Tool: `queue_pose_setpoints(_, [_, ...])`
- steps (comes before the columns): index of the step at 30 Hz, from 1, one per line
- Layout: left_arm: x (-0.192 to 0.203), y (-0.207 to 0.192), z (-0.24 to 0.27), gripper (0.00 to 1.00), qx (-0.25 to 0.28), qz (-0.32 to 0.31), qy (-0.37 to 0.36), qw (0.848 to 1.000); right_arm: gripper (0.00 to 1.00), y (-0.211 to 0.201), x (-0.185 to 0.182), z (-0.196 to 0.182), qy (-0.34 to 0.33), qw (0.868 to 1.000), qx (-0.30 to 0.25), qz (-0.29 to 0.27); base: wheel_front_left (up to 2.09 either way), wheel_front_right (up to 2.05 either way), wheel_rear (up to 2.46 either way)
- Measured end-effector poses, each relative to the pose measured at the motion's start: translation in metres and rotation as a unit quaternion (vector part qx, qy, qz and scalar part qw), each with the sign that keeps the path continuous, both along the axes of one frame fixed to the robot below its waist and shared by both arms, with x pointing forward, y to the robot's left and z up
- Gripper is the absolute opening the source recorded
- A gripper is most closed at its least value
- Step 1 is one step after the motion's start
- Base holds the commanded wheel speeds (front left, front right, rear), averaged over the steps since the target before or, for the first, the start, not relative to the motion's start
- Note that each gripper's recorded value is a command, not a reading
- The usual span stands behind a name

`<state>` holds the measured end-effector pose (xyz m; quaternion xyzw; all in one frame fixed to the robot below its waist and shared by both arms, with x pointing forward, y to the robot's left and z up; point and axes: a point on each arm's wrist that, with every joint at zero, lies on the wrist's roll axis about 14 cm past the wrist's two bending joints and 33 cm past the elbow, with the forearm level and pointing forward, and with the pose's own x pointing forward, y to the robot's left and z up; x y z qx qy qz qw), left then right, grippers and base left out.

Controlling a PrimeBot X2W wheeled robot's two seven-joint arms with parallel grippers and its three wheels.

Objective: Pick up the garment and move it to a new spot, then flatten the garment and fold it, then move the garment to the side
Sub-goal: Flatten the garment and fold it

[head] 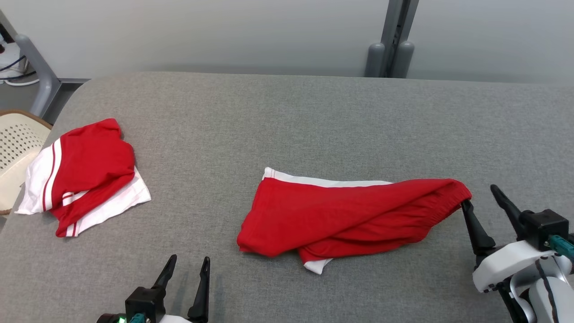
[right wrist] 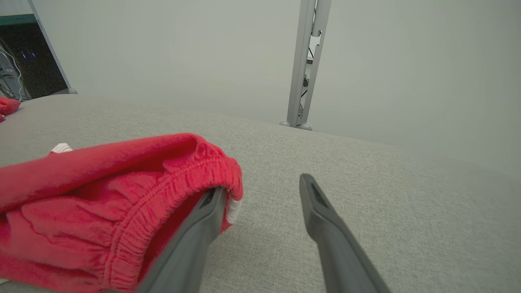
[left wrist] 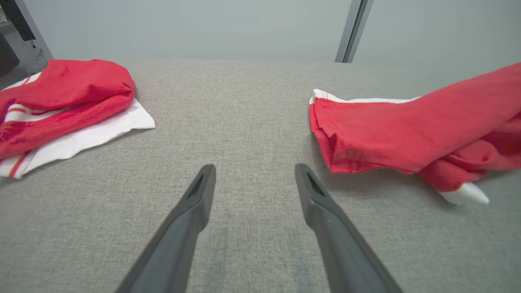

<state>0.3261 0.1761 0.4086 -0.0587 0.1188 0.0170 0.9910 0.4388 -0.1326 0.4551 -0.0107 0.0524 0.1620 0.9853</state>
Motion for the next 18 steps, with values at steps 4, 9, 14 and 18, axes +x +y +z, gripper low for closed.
queue_pose_setpoints(4, [0.004, -0.005, 0.001, 1.00, 0.001, -0.010, -0.003, 1.000, 1.00, -0.027, 0.002, 0.008, -0.013, 0.999, -0.004, -0.045, 0.00, 0.00, 0.00])
queue_pose_setpoints(9, [0.011, -0.010, 0.010, 1.00, 0.000, -0.019, -0.018, 1.000, 1.00, -0.039, 0.001, 0.048, -0.071, 0.993, 0.032, -0.085, 0.00, 0.00, 0.00])
queue_pose_setpoints(14, [0.018, -0.017, 0.020, 1.00, 0.001, -0.030, -0.036, 0.999, 1.00, -0.049, -0.017, 0.067, -0.103, 0.988, 0.040, -0.109, 0.00, 0.00, 0.00])
queue_pose_setpoints(18, [0.023, -0.027, 0.026, 1.00, 0.001, -0.045, -0.046, 0.998, 1.00, -0.063, -0.040, 0.030, -0.047, 0.989, 0.030, -0.135, 0.00, 0.00, 0.00])
